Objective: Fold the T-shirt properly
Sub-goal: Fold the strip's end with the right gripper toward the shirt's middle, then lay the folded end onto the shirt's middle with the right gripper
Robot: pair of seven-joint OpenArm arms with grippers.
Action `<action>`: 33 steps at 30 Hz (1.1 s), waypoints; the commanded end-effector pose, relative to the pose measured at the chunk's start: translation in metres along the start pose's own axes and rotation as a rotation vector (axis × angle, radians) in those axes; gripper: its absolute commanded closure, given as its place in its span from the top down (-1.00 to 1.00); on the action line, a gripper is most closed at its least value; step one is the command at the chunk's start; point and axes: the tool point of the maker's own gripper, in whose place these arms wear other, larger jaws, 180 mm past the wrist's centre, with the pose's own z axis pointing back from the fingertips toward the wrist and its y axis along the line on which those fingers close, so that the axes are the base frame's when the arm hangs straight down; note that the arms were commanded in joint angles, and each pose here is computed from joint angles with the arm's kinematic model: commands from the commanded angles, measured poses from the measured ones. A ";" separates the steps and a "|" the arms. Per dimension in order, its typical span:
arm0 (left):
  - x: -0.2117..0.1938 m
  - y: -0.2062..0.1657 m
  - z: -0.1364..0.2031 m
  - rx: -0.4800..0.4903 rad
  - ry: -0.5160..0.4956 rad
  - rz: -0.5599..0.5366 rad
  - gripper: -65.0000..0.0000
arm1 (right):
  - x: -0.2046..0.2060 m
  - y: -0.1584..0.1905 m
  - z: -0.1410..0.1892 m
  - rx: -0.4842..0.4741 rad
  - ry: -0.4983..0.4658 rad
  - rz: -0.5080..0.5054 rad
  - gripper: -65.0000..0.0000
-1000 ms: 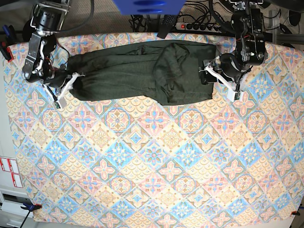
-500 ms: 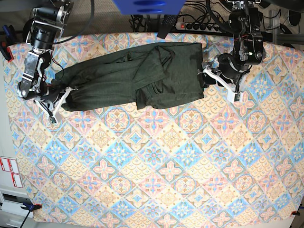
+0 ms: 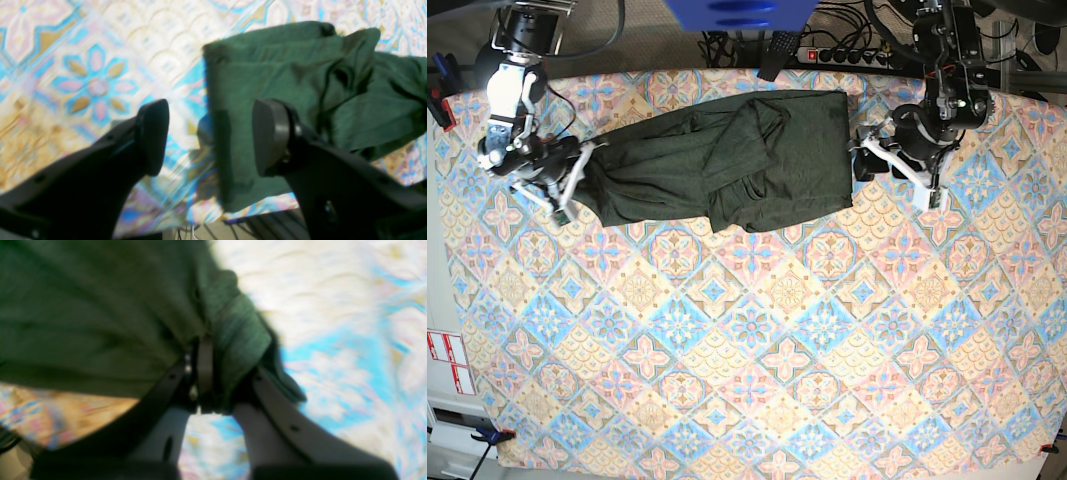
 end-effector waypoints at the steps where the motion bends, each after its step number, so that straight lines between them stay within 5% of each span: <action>1: 0.009 0.005 0.005 0.012 -0.035 -0.006 0.23 | 0.016 0.004 0.006 0.006 -0.053 0.040 -0.94; 9: 0.003 0.019 0.011 0.045 -0.022 -0.010 0.23 | 0.053 0.083 0.013 0.131 -0.130 0.281 -0.94; 33: -0.014 0.023 0.013 0.058 0.017 -0.004 0.23 | 0.136 0.244 0.034 0.416 -0.342 0.768 -0.94</action>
